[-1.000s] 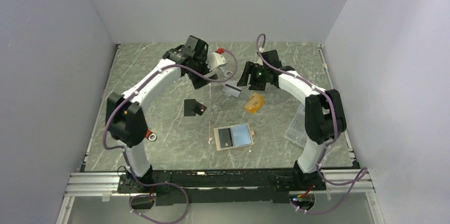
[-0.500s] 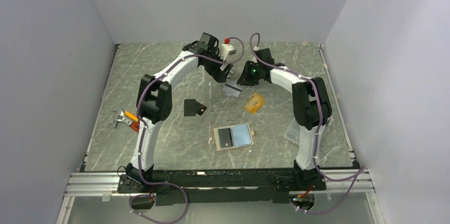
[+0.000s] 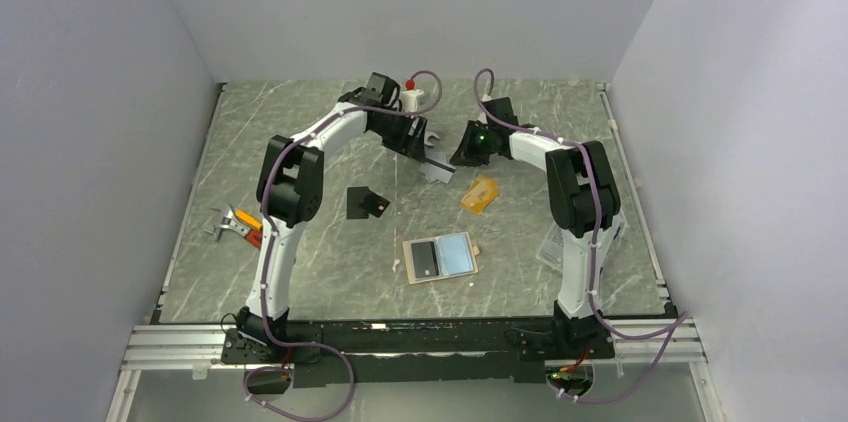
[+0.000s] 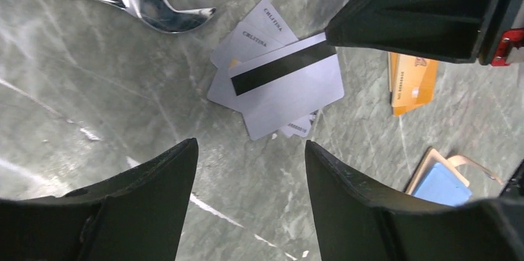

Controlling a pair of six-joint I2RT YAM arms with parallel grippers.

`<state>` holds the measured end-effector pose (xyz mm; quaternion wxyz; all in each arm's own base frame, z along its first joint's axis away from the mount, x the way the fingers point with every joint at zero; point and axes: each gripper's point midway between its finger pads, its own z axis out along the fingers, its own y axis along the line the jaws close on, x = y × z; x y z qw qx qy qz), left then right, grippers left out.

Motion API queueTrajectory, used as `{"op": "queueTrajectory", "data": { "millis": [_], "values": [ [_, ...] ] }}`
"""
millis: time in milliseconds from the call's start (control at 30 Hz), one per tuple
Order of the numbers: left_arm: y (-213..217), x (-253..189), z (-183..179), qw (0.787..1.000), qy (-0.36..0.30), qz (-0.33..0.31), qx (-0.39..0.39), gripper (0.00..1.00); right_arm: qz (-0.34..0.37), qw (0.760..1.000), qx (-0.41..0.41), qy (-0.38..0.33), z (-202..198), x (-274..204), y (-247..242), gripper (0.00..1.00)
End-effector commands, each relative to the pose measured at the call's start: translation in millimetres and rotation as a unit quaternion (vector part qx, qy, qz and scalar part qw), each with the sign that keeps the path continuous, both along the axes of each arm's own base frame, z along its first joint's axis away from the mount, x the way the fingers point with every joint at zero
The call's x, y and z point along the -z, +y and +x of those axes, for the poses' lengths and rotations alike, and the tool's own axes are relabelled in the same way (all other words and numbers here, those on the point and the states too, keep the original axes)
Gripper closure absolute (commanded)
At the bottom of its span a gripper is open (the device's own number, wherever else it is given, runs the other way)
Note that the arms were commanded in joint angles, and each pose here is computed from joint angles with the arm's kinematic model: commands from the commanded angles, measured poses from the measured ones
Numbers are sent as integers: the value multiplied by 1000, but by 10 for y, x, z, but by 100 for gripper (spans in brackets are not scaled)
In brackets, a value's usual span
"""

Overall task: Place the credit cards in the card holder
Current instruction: Pick up the credit card from the center of the board.

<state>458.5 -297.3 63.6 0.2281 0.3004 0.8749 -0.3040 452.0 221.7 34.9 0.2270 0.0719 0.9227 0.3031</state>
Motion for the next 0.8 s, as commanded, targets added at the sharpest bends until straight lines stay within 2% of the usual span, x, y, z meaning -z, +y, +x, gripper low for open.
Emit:
{"op": "queueTrajectory", "data": {
  "millis": [0,400,567,767],
  "values": [
    [-185,-96,-56,998,32,-48,-6,31,17,1000,9,-12,82,-19,-40,89],
    [-144,61,-88,998,45,-38,-22,31,36,999,11,-4,86,56,-31,92],
    [-150,76,-124,998,48,-43,-20,36,40,999,9,1,57,91,-26,93],
    [-159,74,-112,997,50,-44,-24,36,35,999,11,10,20,158,-35,94]
  ]
}}
